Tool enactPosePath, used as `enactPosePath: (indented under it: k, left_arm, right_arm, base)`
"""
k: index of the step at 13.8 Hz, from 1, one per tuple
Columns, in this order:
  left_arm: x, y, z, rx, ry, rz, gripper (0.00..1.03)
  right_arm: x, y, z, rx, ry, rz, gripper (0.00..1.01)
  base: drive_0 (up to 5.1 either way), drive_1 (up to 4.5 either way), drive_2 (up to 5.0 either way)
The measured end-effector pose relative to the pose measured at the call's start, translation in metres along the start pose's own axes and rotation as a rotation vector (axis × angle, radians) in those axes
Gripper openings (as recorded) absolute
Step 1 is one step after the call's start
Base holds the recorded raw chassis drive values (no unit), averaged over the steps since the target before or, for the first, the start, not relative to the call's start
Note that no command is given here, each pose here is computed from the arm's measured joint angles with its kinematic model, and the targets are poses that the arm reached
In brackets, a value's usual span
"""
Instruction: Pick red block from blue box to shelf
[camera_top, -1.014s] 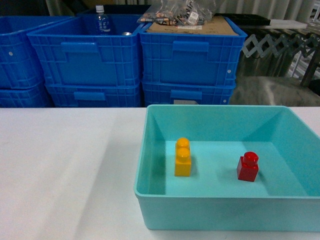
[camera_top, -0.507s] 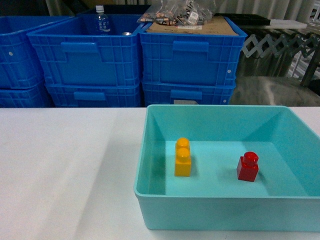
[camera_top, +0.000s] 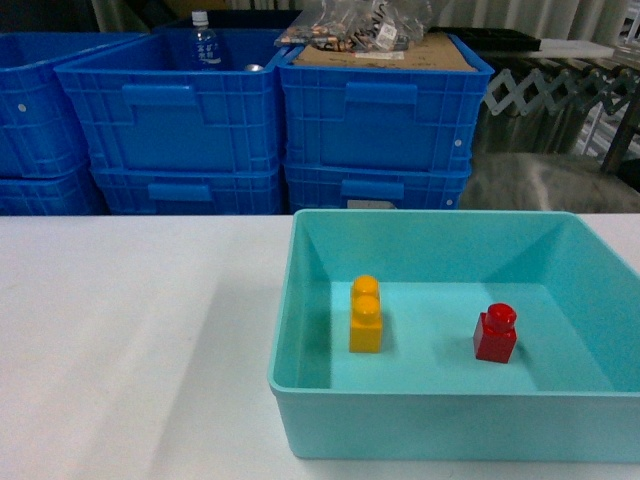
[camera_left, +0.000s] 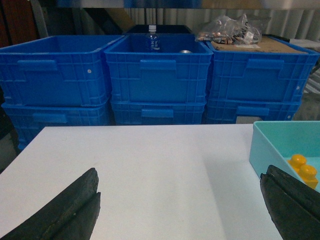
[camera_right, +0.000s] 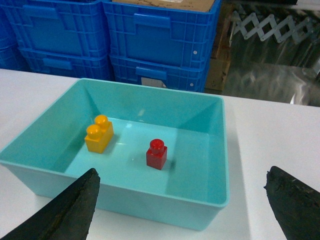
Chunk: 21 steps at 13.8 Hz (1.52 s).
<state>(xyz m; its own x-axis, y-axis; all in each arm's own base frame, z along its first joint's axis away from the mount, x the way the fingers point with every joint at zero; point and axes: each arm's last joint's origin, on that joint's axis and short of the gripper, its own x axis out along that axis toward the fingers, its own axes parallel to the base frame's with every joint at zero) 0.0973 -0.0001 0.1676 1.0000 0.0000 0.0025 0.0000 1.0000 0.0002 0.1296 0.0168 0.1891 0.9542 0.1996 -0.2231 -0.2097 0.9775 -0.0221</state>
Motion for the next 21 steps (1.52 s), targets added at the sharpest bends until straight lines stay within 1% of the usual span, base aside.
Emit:
enactPosePath:
  k: [1, 3, 4, 6, 7, 8, 9, 10, 11, 12, 15, 16, 17, 19, 21]
  left_arm:
    - [0.0, 0.0, 0.0, 0.0, 0.0, 0.0, 0.98]
    - [0.0, 0.0, 0.0, 0.0, 0.0, 0.0, 0.98]
    - [0.0, 0.0, 0.0, 0.0, 0.0, 0.0, 0.98]
    - [0.0, 0.0, 0.0, 0.0, 0.0, 0.0, 0.98]
    - [0.0, 0.0, 0.0, 0.0, 0.0, 0.0, 0.98]
    - [0.0, 0.0, 0.0, 0.0, 0.0, 0.0, 0.98]
    - [0.0, 0.0, 0.0, 0.0, 0.0, 0.0, 0.98]
    - [0.0, 0.0, 0.0, 0.0, 0.0, 0.0, 0.98]
    - [0.0, 0.0, 0.0, 0.0, 0.0, 0.0, 0.98]
    - [0.0, 0.0, 0.0, 0.0, 0.0, 0.0, 0.98]
    - [0.0, 0.0, 0.0, 0.0, 0.0, 0.0, 0.98]
    - [0.0, 0.0, 0.0, 0.0, 0.0, 0.0, 0.98]
    - [0.0, 0.0, 0.0, 0.0, 0.0, 0.0, 0.98]
    - [0.0, 0.0, 0.0, 0.0, 0.0, 0.0, 0.98]
    - [0.0, 0.0, 0.0, 0.0, 0.0, 0.0, 0.98]
  right_arm:
    - [0.002, 0.0, 0.001, 0.004, 0.005, 0.002, 0.98]
    - [0.012, 0.0, 0.005, 0.025, 0.032, 0.001, 0.98]
    - [0.015, 0.001, 0.006, 0.028, 0.04, 0.001, 0.98]
    - [0.032, 0.003, 0.011, 0.065, 0.086, 0.007, 0.98]
    - [0.051, 0.006, 0.018, 0.089, 0.133, -0.004, 0.98]
    - [0.073, 0.012, 0.026, 0.089, 0.176, -0.001, 0.98]
    - [0.095, 0.018, 0.035, 0.089, 0.211, 0.018, 0.98]
    - [0.139, 0.025, 0.039, 0.099, 0.331, 0.019, 0.98]
    - [0.214, 0.029, 0.02, 0.11, 0.536, -0.044, 0.98]
    - [0.257, 0.031, -0.008, 0.121, 0.652, -0.101, 0.98]
    - [0.274, 0.032, -0.026, 0.137, 0.7, -0.115, 0.98]
    - [0.278, 0.035, -0.032, 0.132, 0.717, -0.122, 0.96]
    - [0.281, 0.035, -0.039, 0.134, 0.734, -0.13, 0.86]
    - [0.285, 0.037, -0.049, 0.125, 0.754, -0.145, 0.64]
    - [0.287, 0.037, -0.054, 0.124, 0.756, -0.152, 0.44]
  base:
    - [0.0, 0.0, 0.0]
    - [0.0, 0.0, 0.0]
    - [0.0, 0.0, 0.0]
    - [0.0, 0.0, 0.0]
    - [0.0, 0.0, 0.0]
    - [0.0, 0.0, 0.0]
    - [0.0, 0.0, 0.0]
    - [0.0, 0.0, 0.0]
    - [0.0, 0.0, 0.0]
    - [0.0, 0.0, 0.0]
    - [0.0, 0.0, 0.0]
    - [0.0, 0.0, 0.0]
    - [0.0, 0.0, 0.0]
    - [0.0, 0.0, 0.0]
    - [0.0, 0.0, 0.0]
